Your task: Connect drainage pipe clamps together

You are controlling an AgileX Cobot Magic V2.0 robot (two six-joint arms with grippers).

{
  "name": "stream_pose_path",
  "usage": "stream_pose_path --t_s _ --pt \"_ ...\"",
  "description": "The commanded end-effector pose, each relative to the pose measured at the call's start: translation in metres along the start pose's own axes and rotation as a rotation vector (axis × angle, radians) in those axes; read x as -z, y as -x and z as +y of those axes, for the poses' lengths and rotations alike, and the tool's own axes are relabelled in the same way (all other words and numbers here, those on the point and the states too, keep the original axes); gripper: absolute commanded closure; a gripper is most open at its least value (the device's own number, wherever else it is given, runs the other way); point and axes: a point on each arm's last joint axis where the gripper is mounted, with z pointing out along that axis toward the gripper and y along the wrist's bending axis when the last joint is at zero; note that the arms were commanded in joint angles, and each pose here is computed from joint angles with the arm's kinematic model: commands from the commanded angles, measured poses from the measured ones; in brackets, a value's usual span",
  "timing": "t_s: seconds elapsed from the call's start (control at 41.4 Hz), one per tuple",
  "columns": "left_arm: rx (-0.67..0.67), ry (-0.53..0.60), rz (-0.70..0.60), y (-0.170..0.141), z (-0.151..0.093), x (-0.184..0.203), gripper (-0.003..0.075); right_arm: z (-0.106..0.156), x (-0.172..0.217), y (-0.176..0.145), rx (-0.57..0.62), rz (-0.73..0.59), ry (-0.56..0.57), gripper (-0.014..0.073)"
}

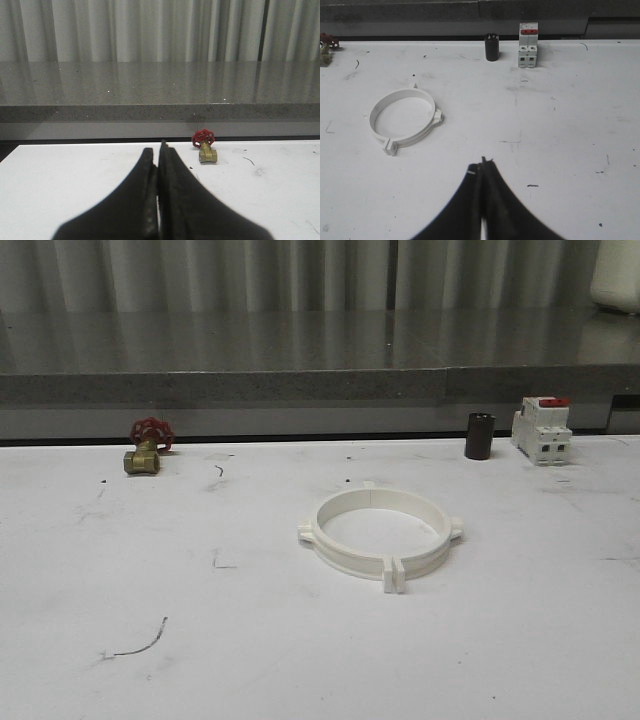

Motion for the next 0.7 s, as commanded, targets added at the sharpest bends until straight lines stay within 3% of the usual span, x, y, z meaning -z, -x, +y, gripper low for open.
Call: stream_pose_path --t_s 0.0,0.217,0.555,0.676 --pt "0.018 -0.006 -0.070 0.000 0.000 0.001 0.0741 0.001 0.003 0.013 0.005 -0.087 0.001 0.0711" --pt "0.018 -0.006 -0.070 0.000 0.000 0.001 0.0741 -0.004 0.003 0.004 0.048 -0.131 -0.033 0.0711" --pt "0.018 -0.006 -0.070 0.000 0.000 0.001 0.0741 -0.016 -0.020 -0.070 0.055 -0.484 -0.029 0.0711" --pt "0.018 -0.006 -0.070 0.000 0.000 0.001 0.0741 -0.020 -0.029 -0.089 0.054 -0.545 -0.042 0.0711"
